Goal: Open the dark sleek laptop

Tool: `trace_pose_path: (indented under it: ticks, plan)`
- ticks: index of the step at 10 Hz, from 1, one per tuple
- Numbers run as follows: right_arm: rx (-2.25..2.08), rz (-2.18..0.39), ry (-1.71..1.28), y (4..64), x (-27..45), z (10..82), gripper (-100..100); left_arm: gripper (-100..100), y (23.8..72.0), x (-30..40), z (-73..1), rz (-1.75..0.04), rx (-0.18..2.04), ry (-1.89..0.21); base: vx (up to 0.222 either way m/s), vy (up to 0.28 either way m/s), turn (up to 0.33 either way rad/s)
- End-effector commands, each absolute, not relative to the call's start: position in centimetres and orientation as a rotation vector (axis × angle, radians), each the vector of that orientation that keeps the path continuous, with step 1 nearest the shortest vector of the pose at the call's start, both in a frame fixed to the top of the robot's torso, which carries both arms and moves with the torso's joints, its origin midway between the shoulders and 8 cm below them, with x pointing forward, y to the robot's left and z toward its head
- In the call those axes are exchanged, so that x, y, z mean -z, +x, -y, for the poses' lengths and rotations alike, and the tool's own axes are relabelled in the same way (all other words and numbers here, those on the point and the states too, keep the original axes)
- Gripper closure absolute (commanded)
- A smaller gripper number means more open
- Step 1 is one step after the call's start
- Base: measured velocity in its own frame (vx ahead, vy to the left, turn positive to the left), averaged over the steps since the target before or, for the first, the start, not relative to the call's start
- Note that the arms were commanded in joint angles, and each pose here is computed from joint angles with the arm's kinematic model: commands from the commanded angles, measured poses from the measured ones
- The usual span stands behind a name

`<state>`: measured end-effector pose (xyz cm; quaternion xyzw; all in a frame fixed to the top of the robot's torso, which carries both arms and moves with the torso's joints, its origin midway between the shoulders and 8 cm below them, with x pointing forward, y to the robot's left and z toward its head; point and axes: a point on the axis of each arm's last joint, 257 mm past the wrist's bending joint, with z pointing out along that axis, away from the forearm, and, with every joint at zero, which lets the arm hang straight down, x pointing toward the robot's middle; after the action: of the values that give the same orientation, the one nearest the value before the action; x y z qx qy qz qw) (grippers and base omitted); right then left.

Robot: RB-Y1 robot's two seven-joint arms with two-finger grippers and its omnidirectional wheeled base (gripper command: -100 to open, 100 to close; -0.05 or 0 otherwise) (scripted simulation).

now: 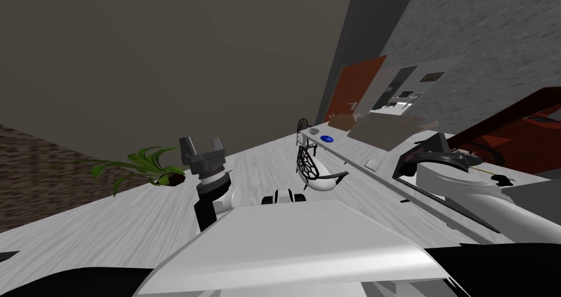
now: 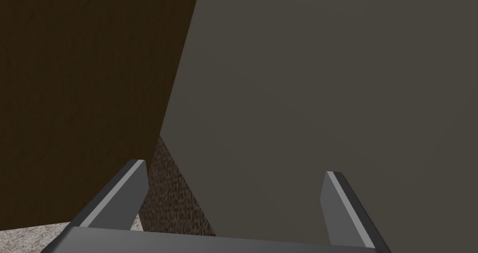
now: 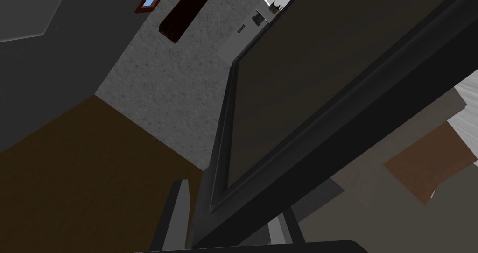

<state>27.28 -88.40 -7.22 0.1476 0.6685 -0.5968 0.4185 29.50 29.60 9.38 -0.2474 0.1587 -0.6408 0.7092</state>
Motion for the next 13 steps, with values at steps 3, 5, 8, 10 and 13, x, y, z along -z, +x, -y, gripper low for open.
trace_pose_path:
  ticks: [3,5,8,10,13]
  plan:
    - [1.493,-1.684,0.369,26.1,7.5,87.0,100,0,29.5,-9.4,-29.6,-0.352,1.422,-0.549,0.023,-0.022,0.024]
    - [1.499,-1.667,0.421,24.9,6.7,86.9,100,0,29.5,-9.4,-29.6,-0.352,1.422,-0.549,0.013,-0.022,0.024]
    - [1.502,-1.674,0.432,23.6,6.6,85.8,100,0,29.5,-9.4,-29.6,-0.352,1.422,-0.549,0.021,-0.028,0.018]
    - [1.485,-1.706,0.385,23.7,7.6,84.3,100,0,29.5,-9.4,-29.6,-0.352,1.422,-0.549,0.021,-0.032,0.01]
    - [1.496,-1.716,0.417,22.2,7.4,83.6,100,0,29.5,-9.4,-29.6,-0.352,1.422,-0.549,0.017,-0.022,0.024]
